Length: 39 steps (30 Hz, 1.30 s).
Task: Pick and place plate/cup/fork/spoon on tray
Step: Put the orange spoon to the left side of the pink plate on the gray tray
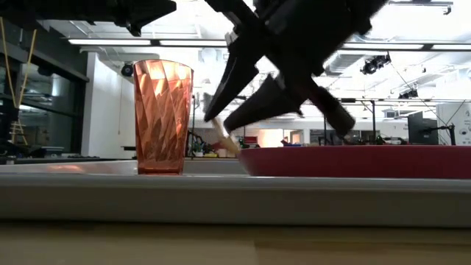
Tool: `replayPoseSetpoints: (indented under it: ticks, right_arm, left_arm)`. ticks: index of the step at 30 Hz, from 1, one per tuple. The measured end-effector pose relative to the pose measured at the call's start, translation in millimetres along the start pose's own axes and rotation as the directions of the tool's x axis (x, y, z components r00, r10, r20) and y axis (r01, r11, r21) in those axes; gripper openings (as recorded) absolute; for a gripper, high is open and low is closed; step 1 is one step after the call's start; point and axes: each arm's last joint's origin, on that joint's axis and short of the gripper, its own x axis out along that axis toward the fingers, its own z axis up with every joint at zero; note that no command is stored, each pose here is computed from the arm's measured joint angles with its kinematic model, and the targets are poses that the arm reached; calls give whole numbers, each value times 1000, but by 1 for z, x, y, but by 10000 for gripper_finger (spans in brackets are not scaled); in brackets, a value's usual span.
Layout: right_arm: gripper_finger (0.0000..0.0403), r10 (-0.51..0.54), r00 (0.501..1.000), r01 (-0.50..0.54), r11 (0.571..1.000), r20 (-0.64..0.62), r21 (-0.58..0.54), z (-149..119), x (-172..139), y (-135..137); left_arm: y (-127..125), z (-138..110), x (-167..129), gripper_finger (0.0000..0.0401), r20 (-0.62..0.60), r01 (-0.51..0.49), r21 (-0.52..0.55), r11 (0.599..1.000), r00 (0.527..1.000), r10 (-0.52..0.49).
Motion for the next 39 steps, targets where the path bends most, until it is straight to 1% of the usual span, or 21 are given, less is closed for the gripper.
replayPoseSetpoints:
  ticks: [2, 4, 8, 13, 17, 23, 29, 39]
  right_arm:
    - [68, -38, 999, 38, 999, 4, -23, 5, -5, 7]
    - [68, -56, 998, 56, 998, 8, -13, 8, -8, 9]
    - [68, -42, 999, 42, 999, 16, 18, 7, -6, 11]
    - [68, -25, 999, 26, 999, -29, 46, -12, 14, 6]
    - [68, -39, 998, 41, 998, -45, 43, -15, 23, 1]
    - [68, -63, 998, 63, 998, -23, 22, -12, 22, 1]
    - [68, -127, 992, 127, 991, -16, -32, -6, 15, 6]
    - [68, -113, 993, 113, 994, -22, 9, -5, 14, 10]
  left_arm:
    - [0, 0, 0, 3, 0, 0, 0, 1000, 1000, 0]
    - [0, 0, 0, 3, 0, 0, 0, 1000, 1000, 0]
    - [0, 0, 0, 3, 0, 0, 0, 1000, 1000, 0]
    - [0, 0, 0, 3, -1, 0, 1, 1000, 1000, 0]
    - [0, 0, 0, 3, 0, 0, 0, 1000, 1000, 0]
    - [0, 0, 0, 3, -1, 0, 1, 1000, 1000, 0]
    - [0, 0, 0, 3, 0, 0, 1, 1000, 1000, 0]
    - [0, 0, 0, 3, 0, 0, 1, 1000, 1000, 0]
